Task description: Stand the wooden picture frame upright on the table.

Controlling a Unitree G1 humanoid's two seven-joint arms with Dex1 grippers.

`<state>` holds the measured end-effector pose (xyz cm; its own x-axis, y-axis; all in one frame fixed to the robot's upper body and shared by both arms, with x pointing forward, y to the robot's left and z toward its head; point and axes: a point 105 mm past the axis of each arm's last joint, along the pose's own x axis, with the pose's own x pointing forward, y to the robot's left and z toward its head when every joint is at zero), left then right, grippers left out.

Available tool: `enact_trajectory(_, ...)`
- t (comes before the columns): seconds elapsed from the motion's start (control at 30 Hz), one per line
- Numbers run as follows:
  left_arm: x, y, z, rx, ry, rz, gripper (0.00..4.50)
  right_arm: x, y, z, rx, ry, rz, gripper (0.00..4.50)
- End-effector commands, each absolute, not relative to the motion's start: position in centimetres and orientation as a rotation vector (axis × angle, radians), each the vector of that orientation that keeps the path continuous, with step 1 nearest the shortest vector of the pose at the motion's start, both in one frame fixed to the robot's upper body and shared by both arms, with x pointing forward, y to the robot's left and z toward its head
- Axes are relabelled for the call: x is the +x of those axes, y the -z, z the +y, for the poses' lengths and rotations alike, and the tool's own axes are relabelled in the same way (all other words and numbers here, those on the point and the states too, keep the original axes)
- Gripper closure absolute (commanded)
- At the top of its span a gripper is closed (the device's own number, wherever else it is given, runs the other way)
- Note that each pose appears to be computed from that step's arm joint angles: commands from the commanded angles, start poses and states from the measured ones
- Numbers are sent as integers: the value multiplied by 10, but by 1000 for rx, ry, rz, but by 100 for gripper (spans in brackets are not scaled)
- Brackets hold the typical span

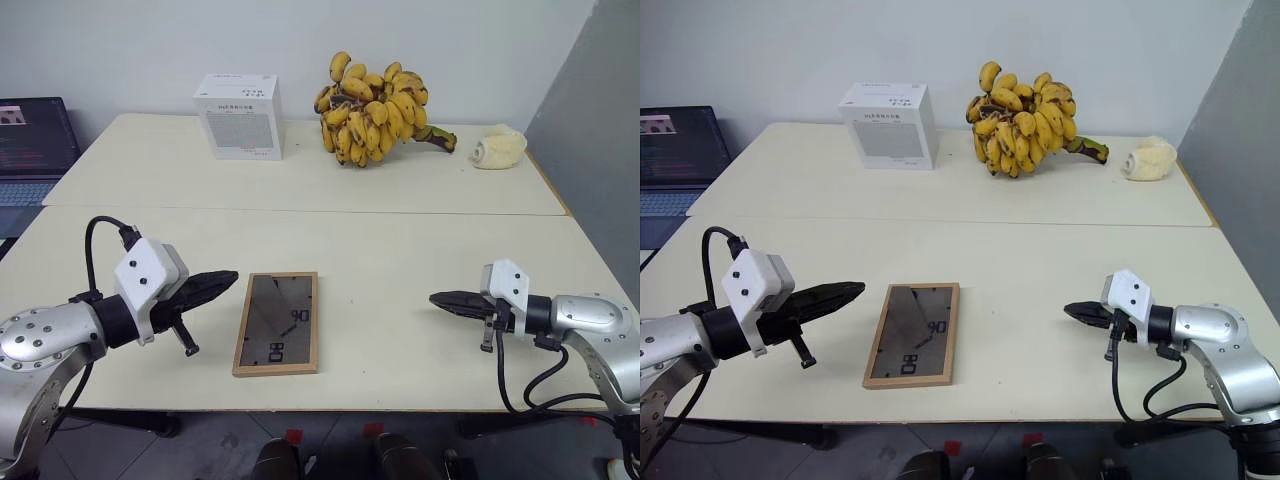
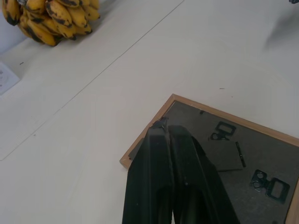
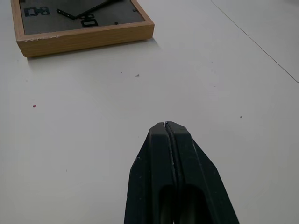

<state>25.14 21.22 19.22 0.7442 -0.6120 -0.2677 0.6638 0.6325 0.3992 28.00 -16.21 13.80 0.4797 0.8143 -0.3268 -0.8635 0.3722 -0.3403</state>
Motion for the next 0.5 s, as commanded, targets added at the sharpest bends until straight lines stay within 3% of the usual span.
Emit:
enact_trajectory(0.03, 250, -191, 223, 532, 667, 141, 449, 287, -139, -162, -571, -1043, 71, 450)
enact_trajectory(0.33, 230, -142, 248, 537, 614, 365, 449, 311, -126, -146, -644, -975, 10, 450)
enact_trajectory(0.5, 232, -122, 263, 529, 559, 428, 449, 322, -118, -123, -641, -992, -15, 450)
